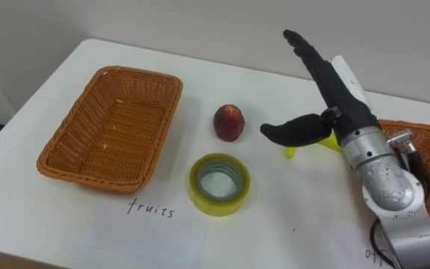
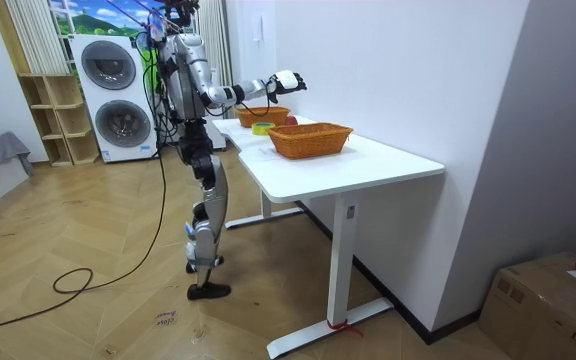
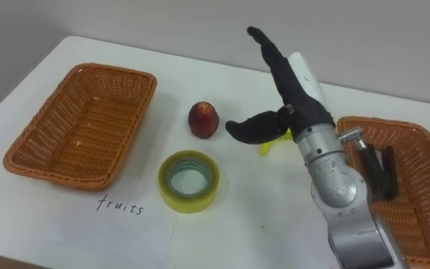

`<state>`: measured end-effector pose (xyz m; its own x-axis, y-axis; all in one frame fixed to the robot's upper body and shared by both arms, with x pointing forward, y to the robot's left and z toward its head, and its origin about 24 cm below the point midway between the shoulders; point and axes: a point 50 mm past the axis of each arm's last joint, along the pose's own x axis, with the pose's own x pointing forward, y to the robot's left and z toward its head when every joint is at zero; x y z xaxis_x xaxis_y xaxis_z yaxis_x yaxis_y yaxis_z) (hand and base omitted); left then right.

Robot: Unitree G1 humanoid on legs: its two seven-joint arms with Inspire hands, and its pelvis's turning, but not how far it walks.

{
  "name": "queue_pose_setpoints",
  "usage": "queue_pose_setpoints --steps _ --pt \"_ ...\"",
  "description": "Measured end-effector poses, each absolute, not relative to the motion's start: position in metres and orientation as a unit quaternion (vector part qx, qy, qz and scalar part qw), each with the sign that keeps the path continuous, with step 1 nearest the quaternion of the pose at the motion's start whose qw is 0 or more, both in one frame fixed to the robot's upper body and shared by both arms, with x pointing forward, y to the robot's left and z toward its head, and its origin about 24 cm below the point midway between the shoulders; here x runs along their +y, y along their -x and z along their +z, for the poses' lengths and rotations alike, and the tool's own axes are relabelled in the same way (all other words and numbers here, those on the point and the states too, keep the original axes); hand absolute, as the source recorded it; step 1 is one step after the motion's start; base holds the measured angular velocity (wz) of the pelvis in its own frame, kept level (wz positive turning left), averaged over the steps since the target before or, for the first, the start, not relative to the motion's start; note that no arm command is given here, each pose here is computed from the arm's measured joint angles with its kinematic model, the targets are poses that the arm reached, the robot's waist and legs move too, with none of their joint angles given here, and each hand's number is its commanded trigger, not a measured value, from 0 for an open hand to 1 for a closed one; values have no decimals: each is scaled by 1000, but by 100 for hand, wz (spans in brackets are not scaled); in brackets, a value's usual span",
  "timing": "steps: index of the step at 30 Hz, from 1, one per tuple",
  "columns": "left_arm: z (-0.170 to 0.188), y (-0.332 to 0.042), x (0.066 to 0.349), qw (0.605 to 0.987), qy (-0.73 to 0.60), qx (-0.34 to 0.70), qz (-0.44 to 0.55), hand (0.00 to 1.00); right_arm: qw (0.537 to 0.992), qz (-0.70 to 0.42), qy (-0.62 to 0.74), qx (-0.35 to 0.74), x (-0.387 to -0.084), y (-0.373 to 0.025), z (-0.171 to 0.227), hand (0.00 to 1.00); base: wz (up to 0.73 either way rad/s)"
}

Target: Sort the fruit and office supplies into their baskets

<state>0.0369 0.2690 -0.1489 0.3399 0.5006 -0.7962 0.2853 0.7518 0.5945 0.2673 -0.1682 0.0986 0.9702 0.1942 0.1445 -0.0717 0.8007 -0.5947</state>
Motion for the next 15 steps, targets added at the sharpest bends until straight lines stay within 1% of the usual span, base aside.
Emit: queue_pose_setpoints --steps 6,11,15 --pt "-148 -41 268 746 -347 563 72 0 947 83 298 -83 -160 -268 87 0 2" --pt "-148 -47 259 758 -350 547 60 0 954 99 278 -55 -147 -271 71 0 0" --pt "-147 -49 258 758 -353 545 65 0 956 101 271 -55 -144 -271 70 0 10"
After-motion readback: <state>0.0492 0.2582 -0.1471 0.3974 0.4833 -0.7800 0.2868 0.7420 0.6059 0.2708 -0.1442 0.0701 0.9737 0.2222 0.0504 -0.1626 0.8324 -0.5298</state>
